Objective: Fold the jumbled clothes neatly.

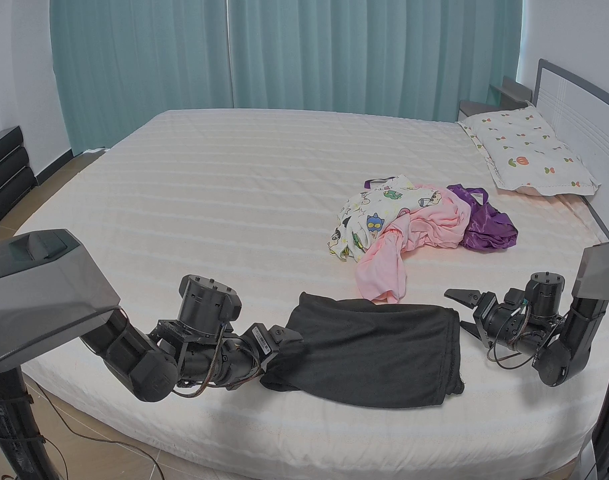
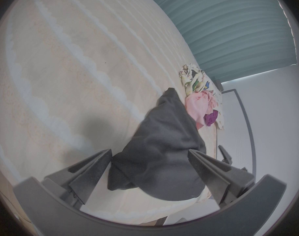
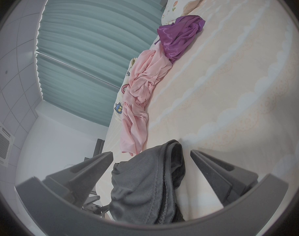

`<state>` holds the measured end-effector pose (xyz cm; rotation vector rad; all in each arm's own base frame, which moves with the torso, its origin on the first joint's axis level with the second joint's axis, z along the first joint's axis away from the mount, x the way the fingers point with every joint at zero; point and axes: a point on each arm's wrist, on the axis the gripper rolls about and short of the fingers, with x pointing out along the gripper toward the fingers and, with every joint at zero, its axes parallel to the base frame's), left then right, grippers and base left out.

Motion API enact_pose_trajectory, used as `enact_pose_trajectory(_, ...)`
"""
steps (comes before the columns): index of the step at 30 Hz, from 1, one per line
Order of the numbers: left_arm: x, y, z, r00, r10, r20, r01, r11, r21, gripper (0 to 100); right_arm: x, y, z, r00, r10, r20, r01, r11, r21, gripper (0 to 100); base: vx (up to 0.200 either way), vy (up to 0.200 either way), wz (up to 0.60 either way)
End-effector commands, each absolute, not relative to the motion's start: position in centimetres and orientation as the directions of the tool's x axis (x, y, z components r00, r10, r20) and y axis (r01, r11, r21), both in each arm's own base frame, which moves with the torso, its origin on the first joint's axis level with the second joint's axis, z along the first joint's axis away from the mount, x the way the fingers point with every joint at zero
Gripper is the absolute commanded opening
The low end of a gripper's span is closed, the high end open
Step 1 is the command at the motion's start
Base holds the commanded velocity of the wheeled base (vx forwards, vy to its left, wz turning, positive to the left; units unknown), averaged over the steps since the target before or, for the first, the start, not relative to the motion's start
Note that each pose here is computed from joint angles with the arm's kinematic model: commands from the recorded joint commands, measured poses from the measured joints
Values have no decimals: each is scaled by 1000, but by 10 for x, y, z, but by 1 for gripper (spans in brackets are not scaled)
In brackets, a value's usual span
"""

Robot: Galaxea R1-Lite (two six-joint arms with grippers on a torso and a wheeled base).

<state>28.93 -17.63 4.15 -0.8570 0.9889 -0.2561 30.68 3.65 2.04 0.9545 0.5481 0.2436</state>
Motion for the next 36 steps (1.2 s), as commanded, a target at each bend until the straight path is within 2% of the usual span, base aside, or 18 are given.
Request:
enact_pose_trajectory(1, 285, -178, 35, 524, -542, -657, -187, 680, -709, 100, 306, 37, 21, 838, 431, -334, 39, 564, 825, 100, 0, 0, 0)
enact_pose_trajectory(5, 284, -180, 33, 511, -539, -669, -191, 688, -700, 100, 306, 37, 20, 837, 431, -336, 40, 564, 825, 100, 0, 0, 0)
enact_pose_trajectory(6, 284, -180, 32, 511, -538, -670, -191, 689, -699, 0, 306, 37, 21, 838, 431, -334, 39, 564, 825, 100, 0, 0, 0)
enact_pose_trajectory(15, 271, -172, 28, 453, -500, -738, -247, 724, -643, 0, 306, 37, 20, 836, 431, -338, 43, 564, 825, 100, 0, 0, 0)
enact_pose_trajectory(27, 267, -167, 31, 456, -496, -739, -253, 723, -642, 0, 305, 38, 20, 835, 434, -340, 42, 564, 824, 100, 0, 0, 0)
enact_pose_trajectory(28, 268, -167, 32, 459, -499, -735, -254, 718, -647, 100, 304, 37, 20, 835, 433, -341, 44, 564, 824, 100, 0, 0, 0)
enact_pose_trajectory(31, 268, -165, 39, 477, -503, -721, -248, 709, -660, 100, 303, 36, 24, 839, 430, -333, 37, 566, 824, 100, 0, 0, 0)
enact_pose_trajectory(36, 267, -147, 70, 554, -509, -658, -230, 666, -709, 100, 296, 34, 45, 858, 428, -284, -19, 579, 815, 100, 0, 0, 0)
